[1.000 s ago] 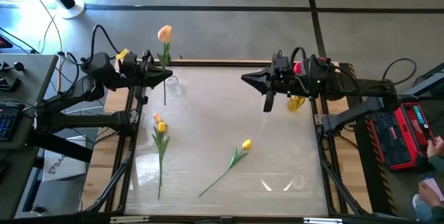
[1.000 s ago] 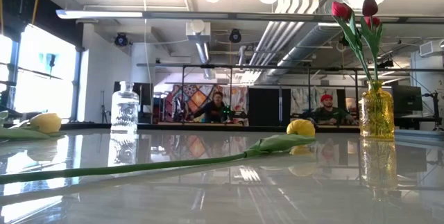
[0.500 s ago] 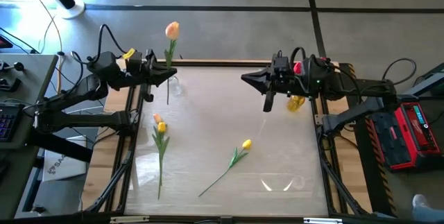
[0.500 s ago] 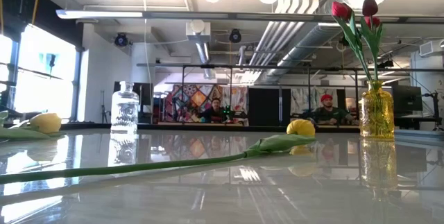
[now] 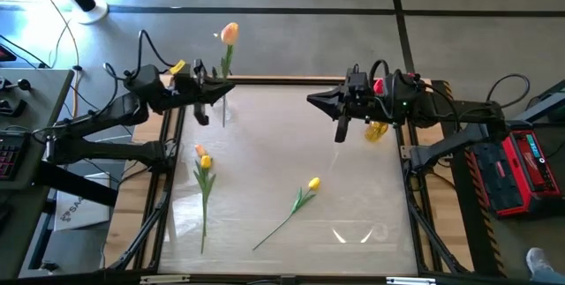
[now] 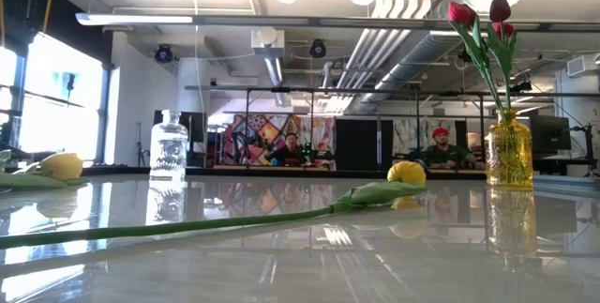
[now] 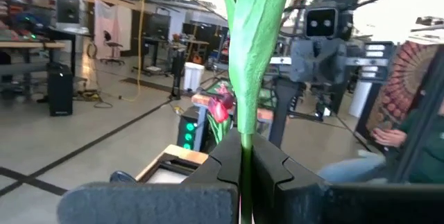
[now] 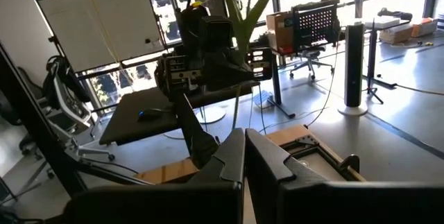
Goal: Sort flowers into vase by color
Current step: Put the bottom light pink tulip into the transparent vase
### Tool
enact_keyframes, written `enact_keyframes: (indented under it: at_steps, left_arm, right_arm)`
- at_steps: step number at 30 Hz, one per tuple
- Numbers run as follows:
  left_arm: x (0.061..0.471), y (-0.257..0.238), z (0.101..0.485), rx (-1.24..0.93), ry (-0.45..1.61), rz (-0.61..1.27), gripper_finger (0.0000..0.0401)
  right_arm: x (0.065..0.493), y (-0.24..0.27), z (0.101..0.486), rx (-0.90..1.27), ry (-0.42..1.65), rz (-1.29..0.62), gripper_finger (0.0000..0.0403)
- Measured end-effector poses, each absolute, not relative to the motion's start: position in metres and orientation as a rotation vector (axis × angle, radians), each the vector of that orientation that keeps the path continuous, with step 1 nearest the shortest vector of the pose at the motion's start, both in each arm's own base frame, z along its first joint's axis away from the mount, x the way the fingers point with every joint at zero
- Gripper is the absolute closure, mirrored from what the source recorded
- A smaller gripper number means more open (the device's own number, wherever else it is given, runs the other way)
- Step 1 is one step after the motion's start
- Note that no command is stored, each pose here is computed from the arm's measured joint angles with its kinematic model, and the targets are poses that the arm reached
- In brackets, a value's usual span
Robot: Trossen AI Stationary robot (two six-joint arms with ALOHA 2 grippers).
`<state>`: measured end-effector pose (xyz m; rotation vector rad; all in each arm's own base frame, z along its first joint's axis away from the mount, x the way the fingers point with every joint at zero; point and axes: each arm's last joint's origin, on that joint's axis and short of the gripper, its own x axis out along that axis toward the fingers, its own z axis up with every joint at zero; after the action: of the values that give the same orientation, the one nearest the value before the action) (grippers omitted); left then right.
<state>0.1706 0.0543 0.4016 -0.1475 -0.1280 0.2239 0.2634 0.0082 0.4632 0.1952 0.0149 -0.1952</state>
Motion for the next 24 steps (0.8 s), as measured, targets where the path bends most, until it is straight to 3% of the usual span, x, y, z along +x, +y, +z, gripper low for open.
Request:
enact_keyframes:
  at_steps: [13, 24]
  left_arm:
    - [0.193, 0.049, 0.39, -0.062, -0.135, 0.299, 0.0401]
    - [0.14, 0.058, 0.341, -0.056, -0.315, 0.587, 0.0401]
  right_arm:
    - [0.264, 0.008, 0.463, 0.195, 0.015, -0.195, 0.0402]
    - [0.264, 0.008, 0.463, 0.195, 0.015, -0.195, 0.0402]
